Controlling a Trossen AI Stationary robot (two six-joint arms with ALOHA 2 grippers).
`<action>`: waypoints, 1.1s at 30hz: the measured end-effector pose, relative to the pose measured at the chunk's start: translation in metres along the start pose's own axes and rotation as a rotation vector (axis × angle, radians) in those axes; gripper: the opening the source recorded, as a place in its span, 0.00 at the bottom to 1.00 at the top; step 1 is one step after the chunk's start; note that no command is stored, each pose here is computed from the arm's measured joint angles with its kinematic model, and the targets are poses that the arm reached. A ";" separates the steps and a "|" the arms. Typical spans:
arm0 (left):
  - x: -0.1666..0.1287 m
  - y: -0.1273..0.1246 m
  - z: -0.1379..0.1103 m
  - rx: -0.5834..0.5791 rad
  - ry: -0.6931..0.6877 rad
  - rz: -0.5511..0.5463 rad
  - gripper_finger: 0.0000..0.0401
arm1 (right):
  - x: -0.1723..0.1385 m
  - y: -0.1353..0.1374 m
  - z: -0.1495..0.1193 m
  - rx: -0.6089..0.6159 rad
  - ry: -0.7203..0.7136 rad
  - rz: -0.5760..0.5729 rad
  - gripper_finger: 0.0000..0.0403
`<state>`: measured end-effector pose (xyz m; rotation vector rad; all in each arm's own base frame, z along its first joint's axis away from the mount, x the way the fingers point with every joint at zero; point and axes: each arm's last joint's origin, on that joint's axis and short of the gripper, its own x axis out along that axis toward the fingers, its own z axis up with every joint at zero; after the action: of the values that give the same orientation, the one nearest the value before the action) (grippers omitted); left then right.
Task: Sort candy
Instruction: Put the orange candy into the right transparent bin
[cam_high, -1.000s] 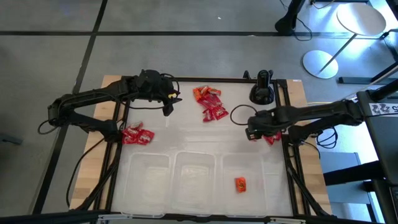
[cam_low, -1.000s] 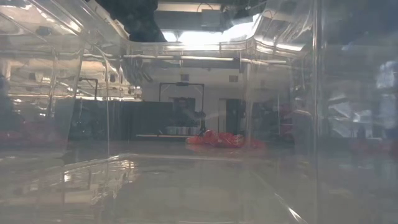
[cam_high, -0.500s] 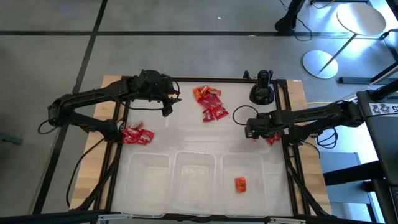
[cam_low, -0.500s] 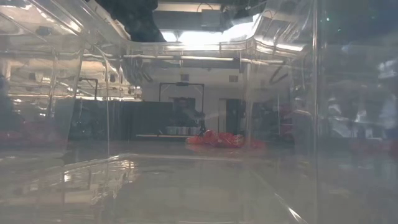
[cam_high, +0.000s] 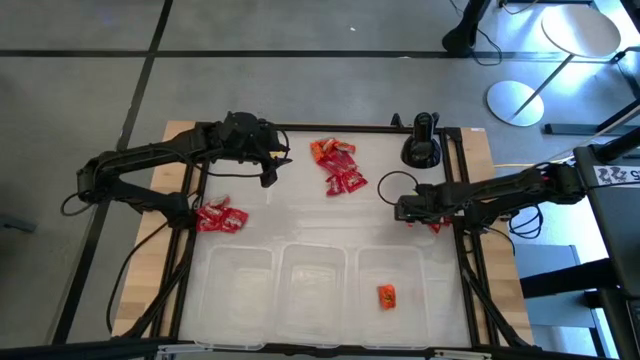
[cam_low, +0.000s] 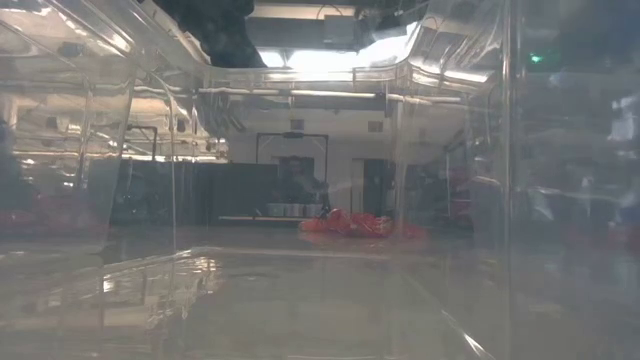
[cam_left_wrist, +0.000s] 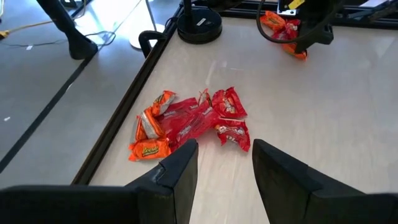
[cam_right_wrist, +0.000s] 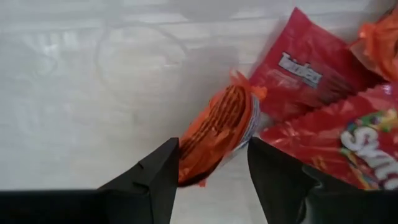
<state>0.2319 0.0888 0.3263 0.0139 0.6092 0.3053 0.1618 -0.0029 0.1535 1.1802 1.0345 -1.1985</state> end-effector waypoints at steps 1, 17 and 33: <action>0.000 0.000 0.000 0.000 0.001 0.000 0.36 | 0.002 -0.001 0.000 0.000 -0.001 0.004 0.46; 0.000 0.000 0.000 -0.004 0.004 -0.001 0.36 | -0.011 0.020 0.001 -0.097 -0.022 0.144 0.08; 0.000 0.000 0.000 -0.015 0.002 0.000 0.36 | -0.172 0.070 -0.005 -0.544 0.005 0.472 0.14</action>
<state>0.2317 0.0888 0.3262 -0.0004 0.6085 0.3097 0.2134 0.0218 0.3298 0.9184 0.9351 -0.4982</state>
